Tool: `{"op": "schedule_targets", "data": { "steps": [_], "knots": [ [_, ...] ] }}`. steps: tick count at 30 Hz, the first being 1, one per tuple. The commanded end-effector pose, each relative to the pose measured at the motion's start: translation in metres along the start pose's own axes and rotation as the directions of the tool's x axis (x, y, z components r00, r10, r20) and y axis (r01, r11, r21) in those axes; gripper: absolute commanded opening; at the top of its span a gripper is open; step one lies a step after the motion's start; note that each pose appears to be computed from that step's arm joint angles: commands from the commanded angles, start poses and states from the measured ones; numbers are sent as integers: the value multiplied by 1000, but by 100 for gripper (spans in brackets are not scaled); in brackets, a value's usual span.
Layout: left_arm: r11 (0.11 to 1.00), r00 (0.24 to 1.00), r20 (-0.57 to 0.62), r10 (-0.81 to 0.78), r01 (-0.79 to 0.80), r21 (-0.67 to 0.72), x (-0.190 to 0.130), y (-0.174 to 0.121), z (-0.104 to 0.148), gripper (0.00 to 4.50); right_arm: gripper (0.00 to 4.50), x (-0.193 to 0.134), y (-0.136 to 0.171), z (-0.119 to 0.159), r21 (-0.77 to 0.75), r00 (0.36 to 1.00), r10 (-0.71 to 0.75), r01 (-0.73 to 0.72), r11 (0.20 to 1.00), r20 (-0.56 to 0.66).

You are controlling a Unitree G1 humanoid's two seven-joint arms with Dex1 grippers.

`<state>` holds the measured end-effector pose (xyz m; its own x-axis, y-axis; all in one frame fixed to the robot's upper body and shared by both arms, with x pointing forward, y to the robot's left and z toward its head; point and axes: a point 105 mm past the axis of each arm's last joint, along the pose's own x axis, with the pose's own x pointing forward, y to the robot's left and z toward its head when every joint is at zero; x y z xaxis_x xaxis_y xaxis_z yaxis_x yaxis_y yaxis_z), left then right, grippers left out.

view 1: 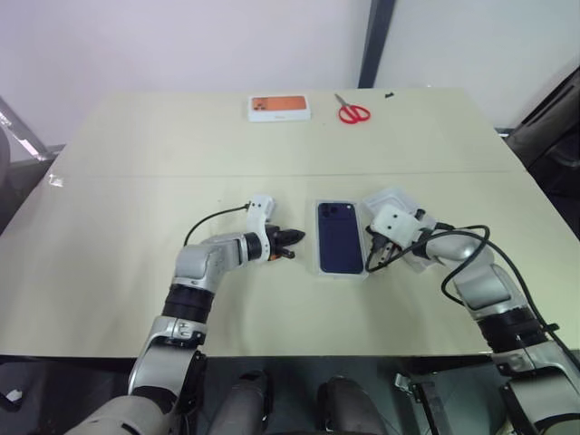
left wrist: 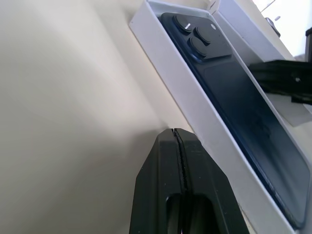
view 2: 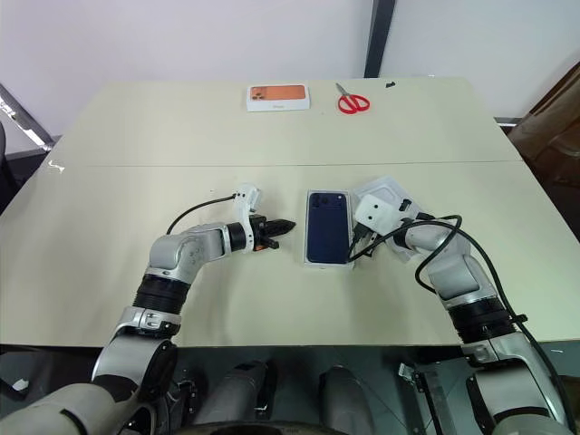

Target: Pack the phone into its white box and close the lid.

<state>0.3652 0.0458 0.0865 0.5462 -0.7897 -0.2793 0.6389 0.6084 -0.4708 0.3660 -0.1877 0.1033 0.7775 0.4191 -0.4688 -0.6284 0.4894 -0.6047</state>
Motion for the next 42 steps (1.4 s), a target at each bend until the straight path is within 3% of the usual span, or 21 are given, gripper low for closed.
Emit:
{"op": "schedule_targets", "data": {
  "steps": [1, 7, 11, 15, 20, 23, 28, 35, 42],
  "knots": [
    [999, 998, 59, -28, 27, 25, -8, -5, 15, 4, 0, -4, -26, 6, 18, 993, -114, 113, 993, 14],
    [997, 994, 109, -33, 25, 74, -14, -5, 25, 4, 0, 1, -40, 7, 92, 979, -201, 200, 976, 8],
    [986, 989, 131, -67, 46, 160, -32, -1, 35, 4, 0, -11, -34, 21, 298, 986, -123, 86, 951, 111],
    [960, 984, 148, -98, 54, 274, -62, 7, 48, 176, 176, -32, -37, 26, 336, 984, -103, 49, 941, 144],
    [885, 979, 130, -156, 80, 458, -102, 12, 53, 430, 438, -58, -38, 13, 348, 987, -117, 72, 935, 110],
    [832, 977, 126, -172, 76, 550, -116, 10, 50, 430, 438, -66, -26, 4, 363, 990, -112, 74, 929, 86],
    [809, 963, 120, -242, 132, 573, -126, 4, 41, 430, 438, -68, -19, -4, 364, 992, -119, 99, 926, 33],
    [736, 940, 13, -340, 257, 626, -127, -12, 27, 430, 438, -54, -32, -15, 425, 993, -82, 112, 898, -87],
    [721, 937, 19, -349, 256, 644, -122, -15, 24, 430, 438, -49, -44, -13, 503, 987, 21, 63, 862, -159]
  ]
}}
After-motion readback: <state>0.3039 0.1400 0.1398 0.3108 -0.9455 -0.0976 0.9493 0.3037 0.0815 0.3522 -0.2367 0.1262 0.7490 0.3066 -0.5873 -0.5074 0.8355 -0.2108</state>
